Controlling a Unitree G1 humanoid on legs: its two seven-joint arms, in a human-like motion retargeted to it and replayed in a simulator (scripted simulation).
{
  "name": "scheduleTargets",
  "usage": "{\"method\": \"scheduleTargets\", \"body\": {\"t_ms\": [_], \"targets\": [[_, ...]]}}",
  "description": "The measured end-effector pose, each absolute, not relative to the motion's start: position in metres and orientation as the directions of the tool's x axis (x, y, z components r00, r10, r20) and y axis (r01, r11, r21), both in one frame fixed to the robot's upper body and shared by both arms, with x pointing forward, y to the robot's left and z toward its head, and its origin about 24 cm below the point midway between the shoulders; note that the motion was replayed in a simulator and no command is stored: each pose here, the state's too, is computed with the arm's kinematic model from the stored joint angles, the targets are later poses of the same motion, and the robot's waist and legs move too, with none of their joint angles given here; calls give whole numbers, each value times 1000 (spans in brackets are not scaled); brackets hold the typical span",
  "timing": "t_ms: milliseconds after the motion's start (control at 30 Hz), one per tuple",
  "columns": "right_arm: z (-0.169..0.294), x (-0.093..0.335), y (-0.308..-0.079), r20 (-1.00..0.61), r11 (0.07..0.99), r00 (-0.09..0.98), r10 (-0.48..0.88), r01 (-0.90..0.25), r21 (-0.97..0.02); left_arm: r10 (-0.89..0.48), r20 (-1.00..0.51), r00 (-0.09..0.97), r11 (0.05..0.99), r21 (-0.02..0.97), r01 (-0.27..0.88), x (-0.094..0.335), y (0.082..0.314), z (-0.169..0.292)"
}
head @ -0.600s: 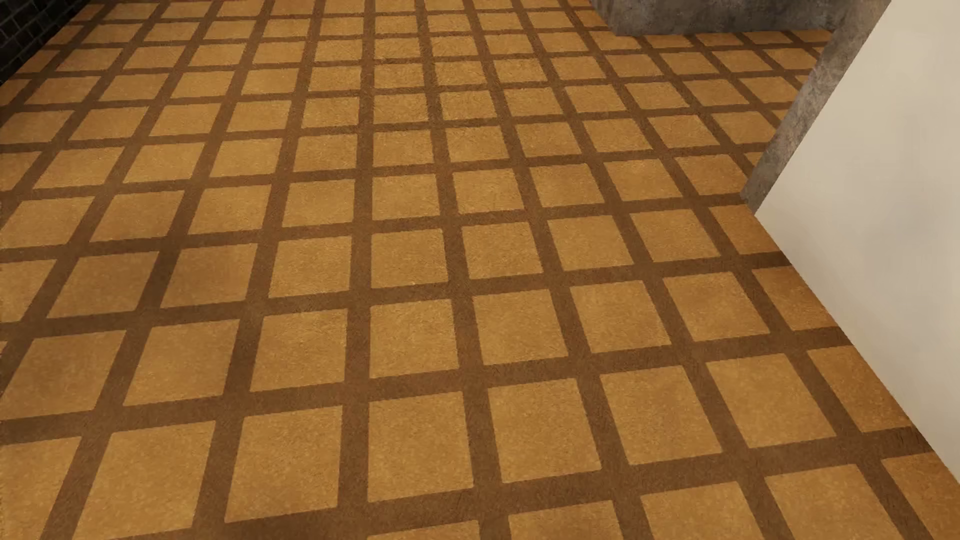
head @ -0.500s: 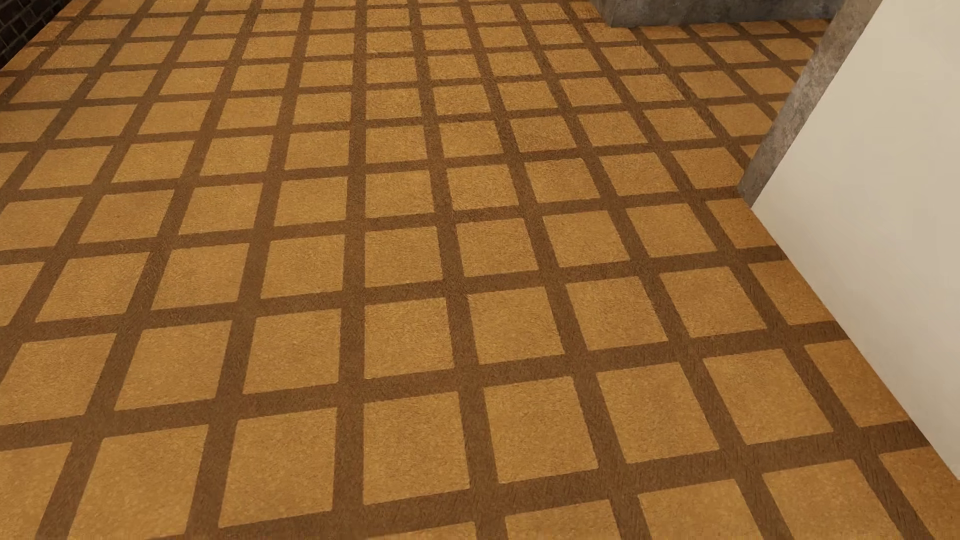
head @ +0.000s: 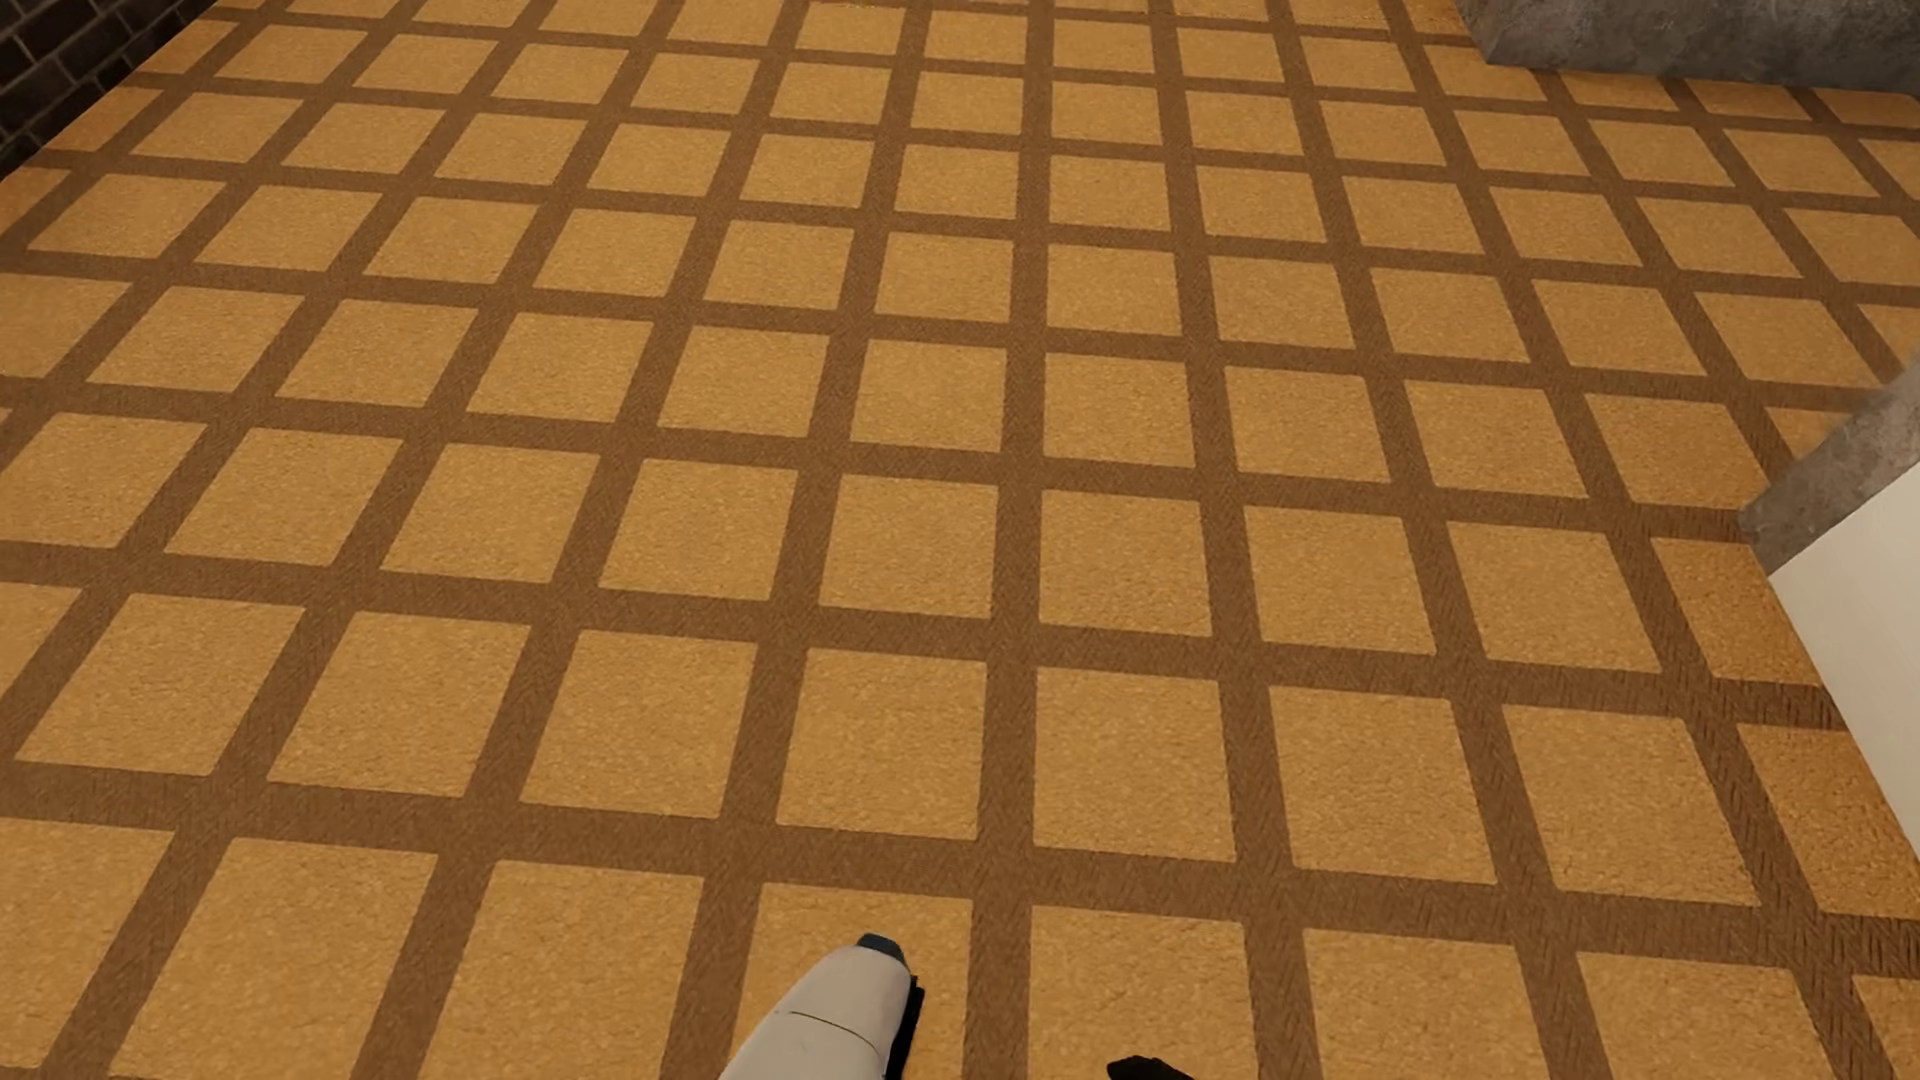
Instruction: Circle the corner
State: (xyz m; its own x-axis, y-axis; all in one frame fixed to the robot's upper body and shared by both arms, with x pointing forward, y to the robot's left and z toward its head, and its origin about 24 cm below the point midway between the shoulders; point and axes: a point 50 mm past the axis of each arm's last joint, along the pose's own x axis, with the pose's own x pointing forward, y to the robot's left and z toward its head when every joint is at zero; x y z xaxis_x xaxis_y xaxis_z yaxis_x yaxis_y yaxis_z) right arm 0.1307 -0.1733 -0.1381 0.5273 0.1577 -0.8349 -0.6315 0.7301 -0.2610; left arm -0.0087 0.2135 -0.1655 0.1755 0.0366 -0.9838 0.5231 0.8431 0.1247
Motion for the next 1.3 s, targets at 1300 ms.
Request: {"method": "scheduleTargets", "body": {"t_ms": [1300], "targets": [[-152,64,-184,-909,776,400,116,-608,-167,9,-953,304,859,163,486,27,209,-160]]}}
